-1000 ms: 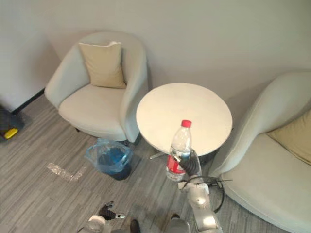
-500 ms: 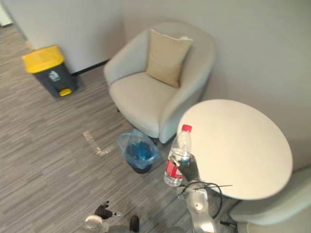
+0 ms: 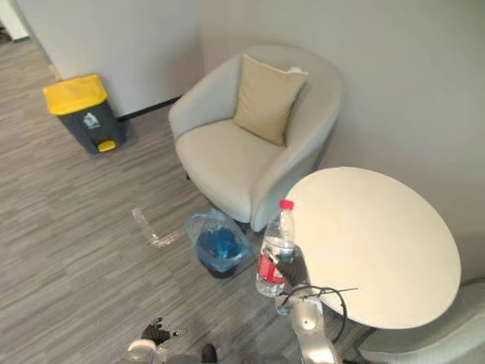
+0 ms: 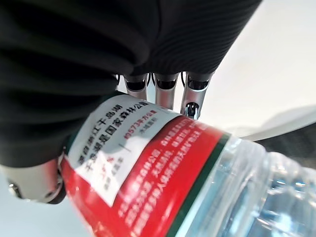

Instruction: Gather rubbish on tea table into small bin, then transfer packed bag to large trash can.

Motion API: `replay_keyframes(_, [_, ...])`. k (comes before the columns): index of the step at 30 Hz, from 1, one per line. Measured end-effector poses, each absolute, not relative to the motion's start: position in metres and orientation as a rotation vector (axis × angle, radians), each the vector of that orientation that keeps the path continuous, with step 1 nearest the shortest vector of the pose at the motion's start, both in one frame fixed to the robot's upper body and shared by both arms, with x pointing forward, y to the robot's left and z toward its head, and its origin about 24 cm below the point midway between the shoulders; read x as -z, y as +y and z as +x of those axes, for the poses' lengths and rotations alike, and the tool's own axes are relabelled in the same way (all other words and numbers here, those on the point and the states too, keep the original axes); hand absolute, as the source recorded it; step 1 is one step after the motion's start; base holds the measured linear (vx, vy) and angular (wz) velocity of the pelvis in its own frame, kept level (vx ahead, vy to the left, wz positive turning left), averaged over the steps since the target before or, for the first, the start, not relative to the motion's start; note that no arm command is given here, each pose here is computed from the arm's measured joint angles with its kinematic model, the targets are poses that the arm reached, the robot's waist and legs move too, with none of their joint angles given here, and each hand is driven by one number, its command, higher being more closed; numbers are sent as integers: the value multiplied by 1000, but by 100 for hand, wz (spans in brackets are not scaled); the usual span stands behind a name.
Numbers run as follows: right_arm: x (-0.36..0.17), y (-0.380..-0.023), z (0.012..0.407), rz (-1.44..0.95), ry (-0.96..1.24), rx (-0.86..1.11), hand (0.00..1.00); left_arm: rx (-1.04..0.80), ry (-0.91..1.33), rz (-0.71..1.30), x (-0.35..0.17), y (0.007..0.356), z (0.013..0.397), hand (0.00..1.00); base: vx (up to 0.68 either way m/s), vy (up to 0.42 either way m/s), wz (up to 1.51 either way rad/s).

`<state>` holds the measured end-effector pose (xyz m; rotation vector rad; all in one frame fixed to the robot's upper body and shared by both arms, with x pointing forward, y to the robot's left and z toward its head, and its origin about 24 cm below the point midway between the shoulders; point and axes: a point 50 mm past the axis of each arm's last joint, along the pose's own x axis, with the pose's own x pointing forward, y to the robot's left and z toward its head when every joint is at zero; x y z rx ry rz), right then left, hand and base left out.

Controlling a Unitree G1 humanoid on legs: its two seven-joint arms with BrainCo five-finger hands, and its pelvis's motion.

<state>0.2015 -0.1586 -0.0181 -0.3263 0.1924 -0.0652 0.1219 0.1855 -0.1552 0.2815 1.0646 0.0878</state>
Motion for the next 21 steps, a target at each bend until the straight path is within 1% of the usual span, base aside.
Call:
replay_keyframes(4, [26, -153, 199, -332, 227, 29, 100, -97, 1080, 289, 156, 190, 120, 0, -8, -15, 11])
replay_keyframes(9, [31, -151, 202, -339, 246, 0, 100, -147, 1085, 262, 156, 198, 119, 0, 27, -127, 16])
replay_keyframes(12, [31, -157, 202, -362, 249, -2, 100, -136, 1099, 240, 158, 187, 117, 0, 134, -174, 32])
replay_keyframes(16, [30, -162, 197, -357, 253, 19, 100, -124, 1074, 243, 156, 184, 122, 0, 128, -131, 64])
replay_keyframes(17, [26, -162, 195, -355, 239, 25, 100, -127, 1049, 242, 153, 184, 128, 0, 97, -86, 37])
replay_keyframes(21, [15, -160, 205, -349, 186, 37, 100, -143, 1044, 218, 152, 183, 129, 0, 178, 11, 17])
